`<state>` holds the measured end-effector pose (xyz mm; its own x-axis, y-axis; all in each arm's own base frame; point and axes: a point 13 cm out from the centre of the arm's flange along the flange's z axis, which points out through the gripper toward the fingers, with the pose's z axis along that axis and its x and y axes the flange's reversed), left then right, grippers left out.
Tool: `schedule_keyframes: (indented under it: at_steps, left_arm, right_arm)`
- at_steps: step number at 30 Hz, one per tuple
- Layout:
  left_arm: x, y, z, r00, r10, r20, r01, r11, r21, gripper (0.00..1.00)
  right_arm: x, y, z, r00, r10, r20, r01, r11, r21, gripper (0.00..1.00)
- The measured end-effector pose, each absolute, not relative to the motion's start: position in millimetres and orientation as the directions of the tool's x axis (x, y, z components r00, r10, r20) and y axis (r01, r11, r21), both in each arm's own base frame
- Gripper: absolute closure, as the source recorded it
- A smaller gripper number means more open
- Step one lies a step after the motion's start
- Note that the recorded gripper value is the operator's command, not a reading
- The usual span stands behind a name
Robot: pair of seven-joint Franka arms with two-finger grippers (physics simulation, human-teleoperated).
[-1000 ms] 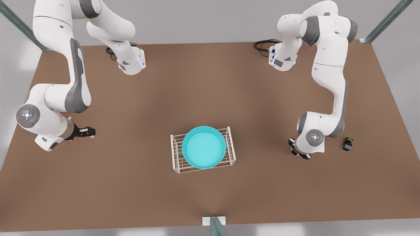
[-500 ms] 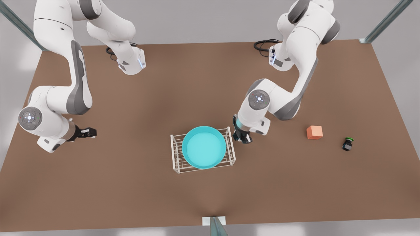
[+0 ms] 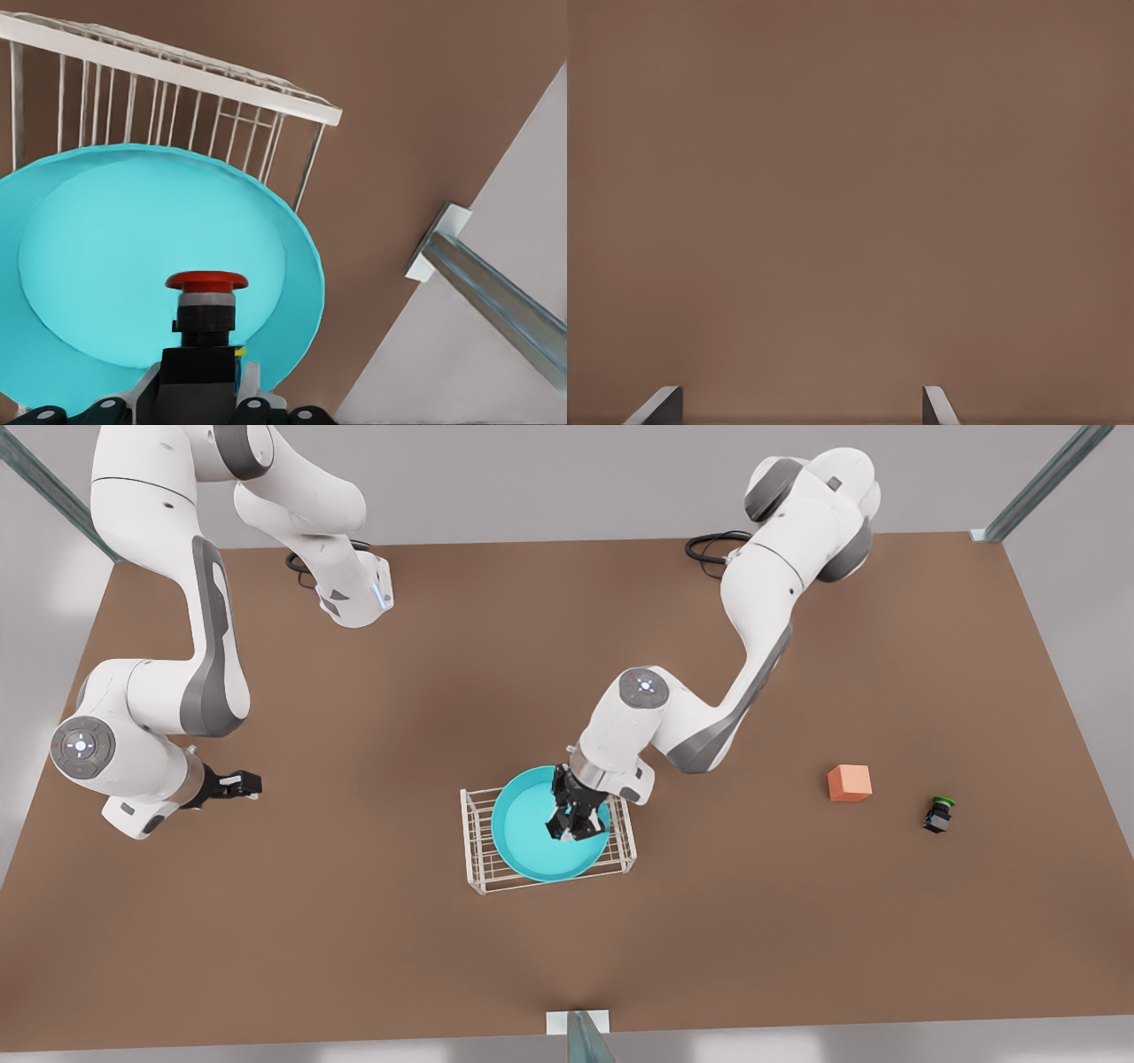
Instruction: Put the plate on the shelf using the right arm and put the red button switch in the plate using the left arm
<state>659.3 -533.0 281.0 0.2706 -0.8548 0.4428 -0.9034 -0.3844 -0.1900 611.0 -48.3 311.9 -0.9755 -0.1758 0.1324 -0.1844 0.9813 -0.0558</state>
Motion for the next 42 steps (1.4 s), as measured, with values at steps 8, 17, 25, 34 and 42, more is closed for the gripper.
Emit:
schedule_keyframes:
  at_steps: [8, 17, 25, 34, 42]
  left_arm:
    - [671.2, -518.9, 326.0, 0.252, -0.849, 0.465, -0.88, -0.401, -0.255, 0.0]
    - [685.8, -135.8, 378.5, 0.058, -0.998, 0.031, -0.995, -0.06, -0.076, 0.0]
    - [559.0, -45.2, 347.7, -0.398, -0.917, 0.006, -0.903, 0.393, 0.175, 0.0]
    - [604.1, -76.8, 367.0, -0.798, -0.6, 0.05, -0.598, 0.8, 0.058, 0.0]
    - [606.9, -75.9, 366.6, -0.928, -0.367, 0.067, -0.365, 0.93, 0.037, 0.0]
  right_arm:
    - [610.7, -48.2, 311.8, -0.975, -0.178, 0.134, -0.187, 0.981, -0.055, 0.0]
    - [610.6, -48.4, 311.8, -0.975, -0.18, 0.134, -0.188, 0.981, -0.055, 0.0]
    - [611.0, -48.8, 312.4, -0.975, -0.18, 0.133, -0.188, 0.981, -0.054, 0.0]
    - [611.9, -48.3, 313.0, -0.975, -0.182, 0.131, -0.19, 0.98, -0.055, 0.0]
    - [611.2, -48.2, 312.3, -0.974, -0.182, 0.135, -0.191, 0.98, -0.054, 0.0]
